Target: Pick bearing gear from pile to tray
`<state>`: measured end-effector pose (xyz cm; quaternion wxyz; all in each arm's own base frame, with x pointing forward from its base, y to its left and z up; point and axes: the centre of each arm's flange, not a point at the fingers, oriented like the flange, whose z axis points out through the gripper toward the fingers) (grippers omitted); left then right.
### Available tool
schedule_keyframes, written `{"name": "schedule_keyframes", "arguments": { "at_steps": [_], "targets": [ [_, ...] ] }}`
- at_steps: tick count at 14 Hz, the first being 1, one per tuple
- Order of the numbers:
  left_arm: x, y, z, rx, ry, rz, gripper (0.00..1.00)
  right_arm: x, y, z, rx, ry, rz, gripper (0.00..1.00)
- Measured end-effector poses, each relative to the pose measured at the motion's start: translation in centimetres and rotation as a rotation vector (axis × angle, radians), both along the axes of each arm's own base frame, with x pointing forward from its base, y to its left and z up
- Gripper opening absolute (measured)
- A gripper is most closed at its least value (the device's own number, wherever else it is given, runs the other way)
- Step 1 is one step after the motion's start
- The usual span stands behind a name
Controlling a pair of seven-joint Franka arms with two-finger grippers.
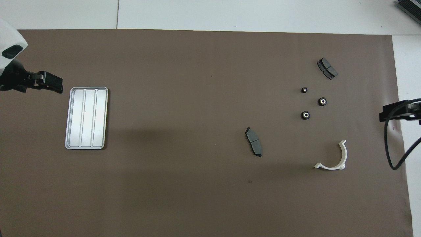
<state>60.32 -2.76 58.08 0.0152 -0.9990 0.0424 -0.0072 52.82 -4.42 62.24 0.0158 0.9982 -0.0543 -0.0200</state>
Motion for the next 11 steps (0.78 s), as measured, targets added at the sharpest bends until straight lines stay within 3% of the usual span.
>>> {"name": "schedule_keyframes", "arguments": {
  "at_steps": [11],
  "targets": [
    [0.0, 0.0, 0.0, 0.0, 0.0, 0.0, 1.0, 0.29, 0.04, -0.89, -0.001, -0.011, -0.002, 1.0]
  ]
}}
